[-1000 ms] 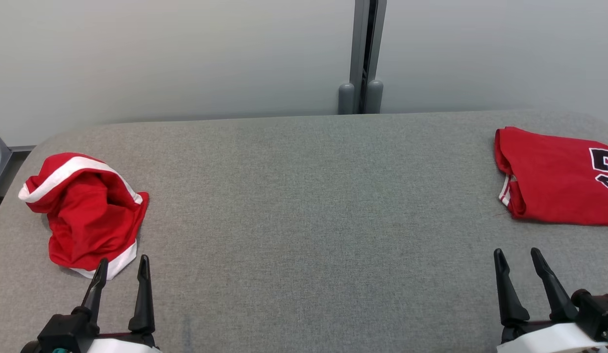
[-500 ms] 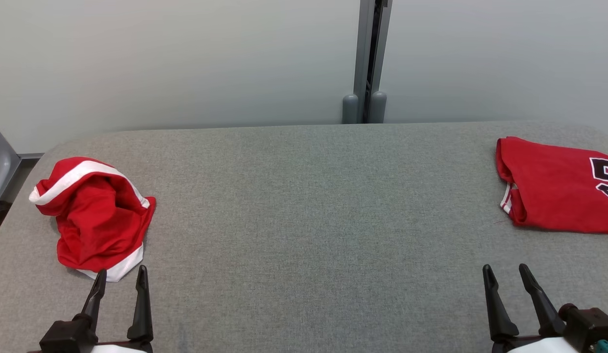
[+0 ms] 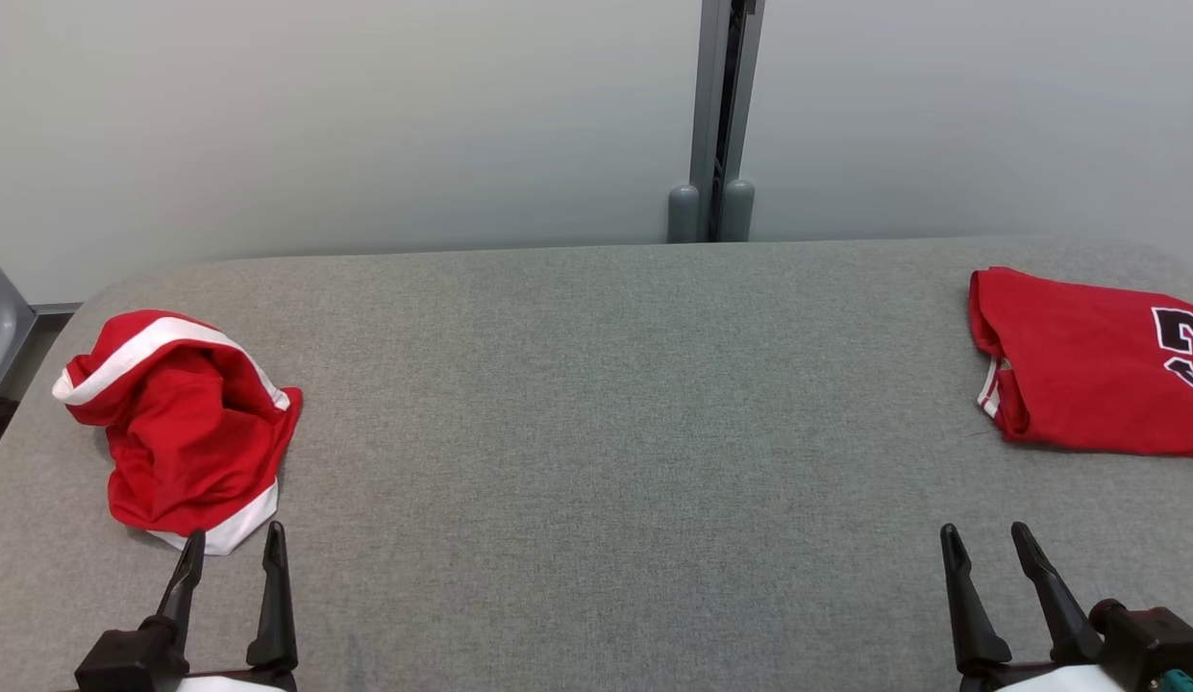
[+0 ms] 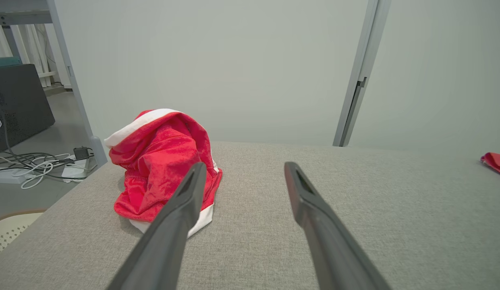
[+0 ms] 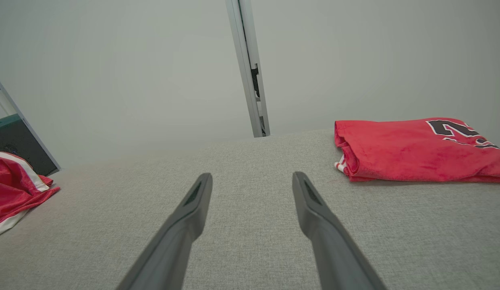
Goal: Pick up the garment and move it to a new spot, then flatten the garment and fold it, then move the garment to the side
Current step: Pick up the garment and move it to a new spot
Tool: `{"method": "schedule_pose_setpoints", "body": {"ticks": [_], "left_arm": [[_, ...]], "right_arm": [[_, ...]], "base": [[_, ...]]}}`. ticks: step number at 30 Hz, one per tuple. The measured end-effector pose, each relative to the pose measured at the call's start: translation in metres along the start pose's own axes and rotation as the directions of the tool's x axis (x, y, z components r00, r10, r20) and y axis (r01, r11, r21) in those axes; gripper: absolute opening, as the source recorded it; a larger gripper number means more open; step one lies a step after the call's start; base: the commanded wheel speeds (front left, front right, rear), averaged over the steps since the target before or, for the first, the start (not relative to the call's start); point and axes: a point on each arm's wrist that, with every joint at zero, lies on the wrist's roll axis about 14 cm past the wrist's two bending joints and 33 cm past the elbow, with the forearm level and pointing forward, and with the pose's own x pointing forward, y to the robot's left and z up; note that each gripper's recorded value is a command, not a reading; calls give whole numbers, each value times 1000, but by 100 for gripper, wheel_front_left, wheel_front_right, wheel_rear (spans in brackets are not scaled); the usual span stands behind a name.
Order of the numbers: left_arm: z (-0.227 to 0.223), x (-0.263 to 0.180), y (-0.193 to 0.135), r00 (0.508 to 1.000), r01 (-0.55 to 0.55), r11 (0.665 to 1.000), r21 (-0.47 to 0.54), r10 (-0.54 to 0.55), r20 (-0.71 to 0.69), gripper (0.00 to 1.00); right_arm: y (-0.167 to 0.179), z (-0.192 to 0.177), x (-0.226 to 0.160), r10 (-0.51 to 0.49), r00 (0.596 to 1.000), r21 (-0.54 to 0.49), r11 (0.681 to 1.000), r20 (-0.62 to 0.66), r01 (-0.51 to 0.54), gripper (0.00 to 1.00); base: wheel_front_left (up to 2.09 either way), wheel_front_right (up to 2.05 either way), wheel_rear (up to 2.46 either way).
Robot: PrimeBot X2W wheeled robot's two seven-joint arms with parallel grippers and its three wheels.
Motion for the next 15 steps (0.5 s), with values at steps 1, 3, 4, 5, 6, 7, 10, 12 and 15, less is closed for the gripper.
{"method": "schedule_pose_setpoints", "body": {"ticks": [1, 3, 4, 5, 6, 7, 10, 12, 15], "left_arm": [[0, 0, 0, 1000, 0, 1000, 0, 0, 0, 100], [0, 0, 0, 1000, -1, 1000, 0, 1, 1, 100], [0, 0, 1, 1000, -4, 1000, 1, 4, 1, 100], [0, -1, 1, 1000, -5, 1000, 0, 5, 1, 100], [0, -1, 2, 1000, -7, 1000, 0, 7, 0, 100], [0, -2, 3, 1000, -10, 1000, 0, 10, 0, 100], [0, -5, 8, 1000, -29, 1000, 0, 29, 0, 100], [1, -7, 13, 999, -46, 999, -1, 46, 3, 100], [2, -13, 25, 997, -81, 997, 1, 81, 7, 100]], "right_arm": [[0, 0, 0, 0, 1000, 0, 1000, 0, 0, 100], [1, 0, 0, 1, 1000, 1, 1000, -1, -1, 100], [1, -1, 0, 3, 1000, 1, 1000, -2, -3, 100], [1, -1, 1, 4, 1000, 1, 1000, -2, -4, 100], [2, -1, 1, 6, 1000, 1, 1000, -3, -6, 100], [3, -1, 2, 9, 1000, 1, 1000, -5, -9, 100], [9, -4, 5, 28, 1000, 3, 1000, -12, -28, 100], [14, -6, 8, 44, 999, 5, 999, -18, -44, 100], [22, -9, 14, 70, 997, 10, 998, -28, -70, 100]], "base": [[0, 0, 0], [0, 0, 0], [0, 0, 0], [0, 0, 0], [0, 0, 0], [0, 0, 0], [0, 0, 0], [0, 0, 0], [0, 0, 0]]}}
